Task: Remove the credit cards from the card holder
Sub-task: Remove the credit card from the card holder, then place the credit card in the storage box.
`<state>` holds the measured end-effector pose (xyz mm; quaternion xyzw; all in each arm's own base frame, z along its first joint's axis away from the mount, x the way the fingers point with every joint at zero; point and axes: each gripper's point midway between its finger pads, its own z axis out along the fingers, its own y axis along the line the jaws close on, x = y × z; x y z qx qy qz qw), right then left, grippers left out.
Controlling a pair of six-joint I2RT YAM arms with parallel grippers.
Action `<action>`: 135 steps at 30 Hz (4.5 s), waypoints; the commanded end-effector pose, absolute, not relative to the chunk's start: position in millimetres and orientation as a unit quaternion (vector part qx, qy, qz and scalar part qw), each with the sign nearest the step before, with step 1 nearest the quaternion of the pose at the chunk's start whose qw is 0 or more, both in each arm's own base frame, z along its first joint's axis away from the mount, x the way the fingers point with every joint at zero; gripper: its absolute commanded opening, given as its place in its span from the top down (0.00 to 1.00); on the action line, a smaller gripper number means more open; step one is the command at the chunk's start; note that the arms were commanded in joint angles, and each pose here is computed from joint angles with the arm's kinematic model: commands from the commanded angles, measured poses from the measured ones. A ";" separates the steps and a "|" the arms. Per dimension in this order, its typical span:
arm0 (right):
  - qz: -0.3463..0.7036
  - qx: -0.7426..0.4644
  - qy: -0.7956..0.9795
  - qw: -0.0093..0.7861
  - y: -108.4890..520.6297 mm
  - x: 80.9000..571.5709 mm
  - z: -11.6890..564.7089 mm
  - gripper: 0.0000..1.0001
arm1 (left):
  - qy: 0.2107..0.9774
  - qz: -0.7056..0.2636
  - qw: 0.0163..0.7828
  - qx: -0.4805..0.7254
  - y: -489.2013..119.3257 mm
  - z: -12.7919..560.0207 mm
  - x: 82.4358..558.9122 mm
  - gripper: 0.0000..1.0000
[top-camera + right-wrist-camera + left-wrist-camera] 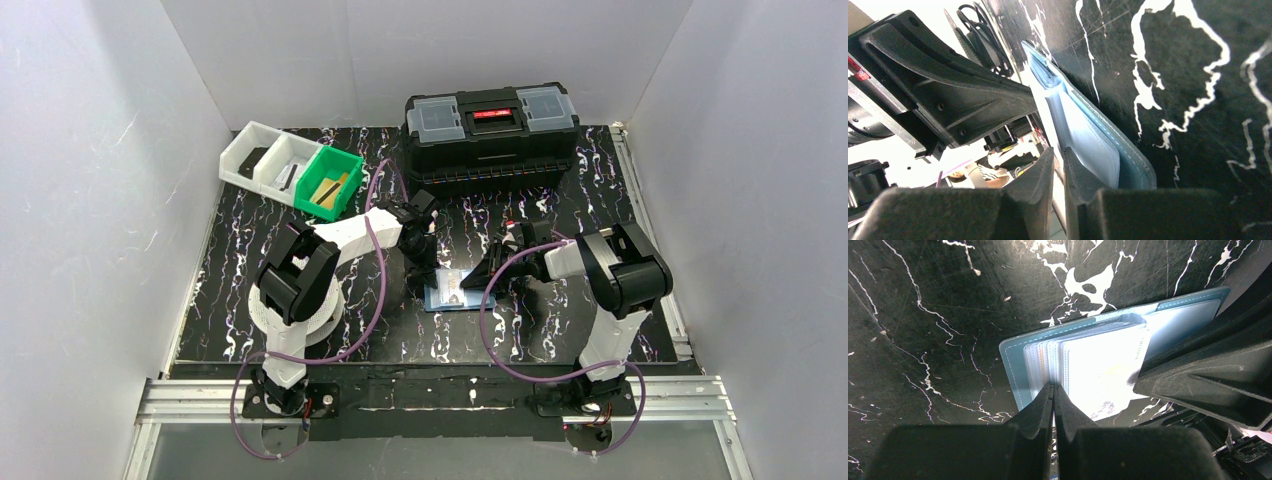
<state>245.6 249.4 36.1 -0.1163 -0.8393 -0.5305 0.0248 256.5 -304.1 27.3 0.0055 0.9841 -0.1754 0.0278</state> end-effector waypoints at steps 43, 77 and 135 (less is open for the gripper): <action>-0.482 -0.098 -0.871 -0.004 239.6 246.8 37.7 0.64 | 0.995 -0.097 -0.021 0.006 -264.3 -12.8 227.0 1.00; -0.374 -0.114 -0.916 -0.089 188.4 248.9 50.4 0.99 | 0.995 -0.097 -0.016 0.010 -260.6 -9.4 227.6 1.00; -0.628 -0.034 -0.771 -0.102 265.9 270.3 266.5 0.86 | 0.787 -0.614 0.051 -0.018 -326.3 249.2 279.7 1.00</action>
